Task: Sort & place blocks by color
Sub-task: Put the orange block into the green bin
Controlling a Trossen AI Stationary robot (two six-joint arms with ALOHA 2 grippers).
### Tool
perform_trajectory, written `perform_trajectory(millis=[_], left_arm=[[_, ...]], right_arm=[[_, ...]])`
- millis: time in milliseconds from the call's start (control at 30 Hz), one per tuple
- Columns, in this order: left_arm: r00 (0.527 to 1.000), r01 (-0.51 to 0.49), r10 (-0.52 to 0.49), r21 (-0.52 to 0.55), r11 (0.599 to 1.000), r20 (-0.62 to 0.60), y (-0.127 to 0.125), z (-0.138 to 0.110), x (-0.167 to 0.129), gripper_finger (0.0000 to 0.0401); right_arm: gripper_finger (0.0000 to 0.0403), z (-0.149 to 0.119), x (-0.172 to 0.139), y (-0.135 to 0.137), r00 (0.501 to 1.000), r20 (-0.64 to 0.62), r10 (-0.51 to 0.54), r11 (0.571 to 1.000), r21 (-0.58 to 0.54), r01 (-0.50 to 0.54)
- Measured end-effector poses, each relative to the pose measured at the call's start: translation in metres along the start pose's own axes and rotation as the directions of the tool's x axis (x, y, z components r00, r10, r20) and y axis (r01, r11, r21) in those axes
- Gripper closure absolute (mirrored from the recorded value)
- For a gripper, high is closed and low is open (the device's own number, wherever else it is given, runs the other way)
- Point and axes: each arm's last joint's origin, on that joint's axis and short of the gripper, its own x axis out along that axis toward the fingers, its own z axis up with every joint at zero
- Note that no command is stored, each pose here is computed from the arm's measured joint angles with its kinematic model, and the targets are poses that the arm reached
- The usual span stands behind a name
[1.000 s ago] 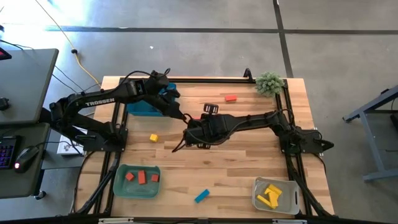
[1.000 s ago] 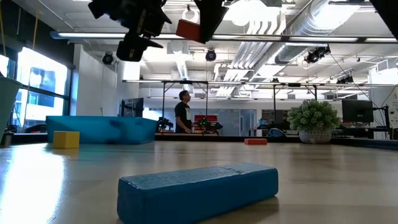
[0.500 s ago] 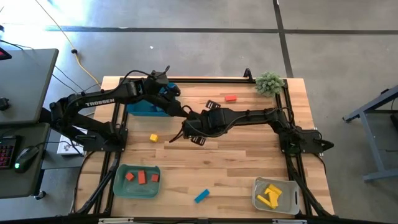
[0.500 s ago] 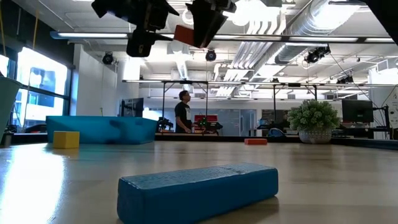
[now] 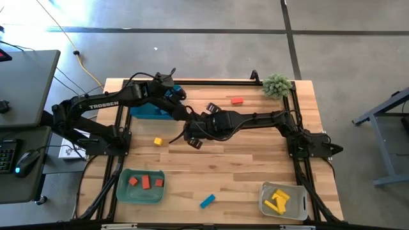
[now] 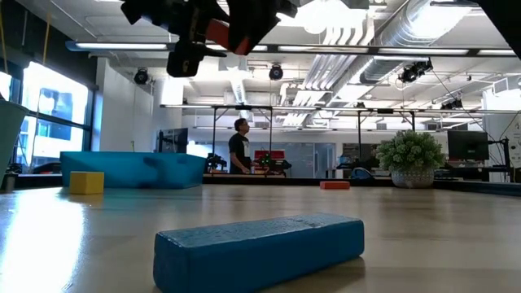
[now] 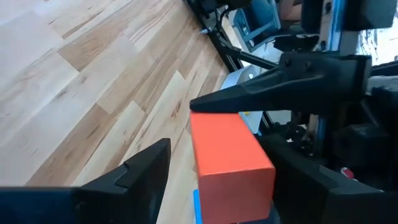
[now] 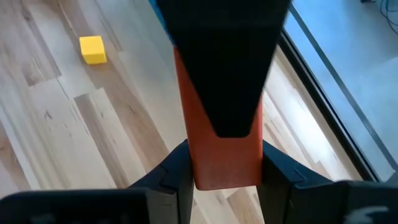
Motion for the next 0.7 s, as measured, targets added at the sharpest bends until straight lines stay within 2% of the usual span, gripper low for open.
perform_trajectory(millis=[300,700], left_arm=[[1.0,-0.004,0.004,0.037,0.999,-0.004,0.0004,-0.0005,0.0,0.019],[0.999,-0.04,0.038,0.101,0.994,0.03,0.001,0.0007,-0.0003,0.0285]], right_arm=[[0.0296,0.0032,0.0052,-0.0084,1.0,-0.011,-0.009,0.998,0.063,0.01],[0.0296,0.0021,0.0049,-0.0078,1.0,-0.014,-0.015,0.999,0.049,0.016]])
